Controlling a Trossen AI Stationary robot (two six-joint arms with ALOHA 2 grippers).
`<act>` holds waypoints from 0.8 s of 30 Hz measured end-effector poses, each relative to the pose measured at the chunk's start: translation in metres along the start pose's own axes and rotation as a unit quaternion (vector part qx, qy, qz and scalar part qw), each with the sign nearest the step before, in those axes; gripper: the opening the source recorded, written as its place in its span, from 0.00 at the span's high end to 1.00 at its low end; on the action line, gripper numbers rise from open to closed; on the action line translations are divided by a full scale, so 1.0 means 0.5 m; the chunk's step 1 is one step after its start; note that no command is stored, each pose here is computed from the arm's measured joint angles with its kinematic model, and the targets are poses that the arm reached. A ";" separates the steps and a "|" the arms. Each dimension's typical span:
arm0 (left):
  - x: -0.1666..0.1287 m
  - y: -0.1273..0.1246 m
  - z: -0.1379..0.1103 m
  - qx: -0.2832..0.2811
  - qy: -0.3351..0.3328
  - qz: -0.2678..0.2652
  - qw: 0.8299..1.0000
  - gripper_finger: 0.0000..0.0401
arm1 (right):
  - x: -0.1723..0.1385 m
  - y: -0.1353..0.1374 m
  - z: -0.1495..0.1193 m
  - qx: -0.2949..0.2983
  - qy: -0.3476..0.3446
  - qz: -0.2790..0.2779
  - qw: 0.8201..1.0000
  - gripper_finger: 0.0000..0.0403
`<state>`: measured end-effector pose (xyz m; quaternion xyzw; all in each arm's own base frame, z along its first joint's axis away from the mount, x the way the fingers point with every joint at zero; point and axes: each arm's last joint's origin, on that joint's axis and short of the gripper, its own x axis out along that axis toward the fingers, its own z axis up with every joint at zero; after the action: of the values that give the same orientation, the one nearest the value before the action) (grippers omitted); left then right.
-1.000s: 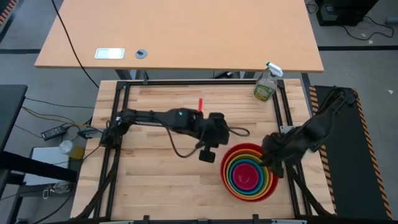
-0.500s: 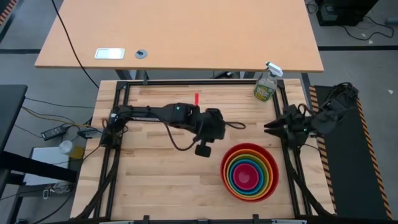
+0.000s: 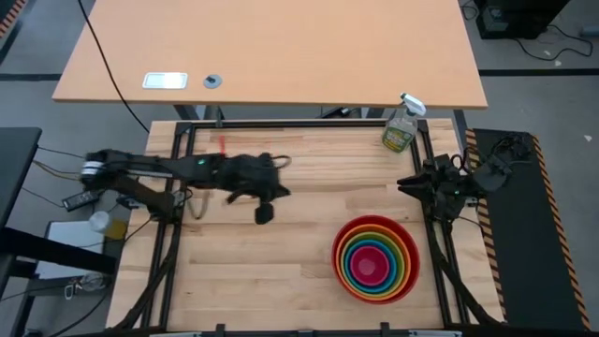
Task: Nest bowls inside each other by size order
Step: Return to Home Position
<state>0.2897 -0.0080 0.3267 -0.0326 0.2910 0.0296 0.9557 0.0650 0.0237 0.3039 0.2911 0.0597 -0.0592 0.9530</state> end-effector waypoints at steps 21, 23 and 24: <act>-0.078 0.066 -0.350 -0.284 -0.191 0.021 0.939 0.99 | 0.013 -0.099 -0.113 0.094 -0.045 -0.009 0.995 0.77; -0.079 0.068 -0.372 -0.299 -0.198 0.024 0.933 0.99 | 0.023 -0.102 -0.126 0.107 -0.043 -0.006 0.993 0.78; -0.080 0.069 -0.378 -0.307 -0.206 0.024 0.929 1.00 | 0.028 -0.104 -0.134 0.112 -0.041 -0.006 0.993 0.78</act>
<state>0.1491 0.0099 0.1909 -0.3109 0.0650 0.1461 0.9369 0.0657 0.0173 0.2179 0.3928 0.0151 -0.0831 0.9157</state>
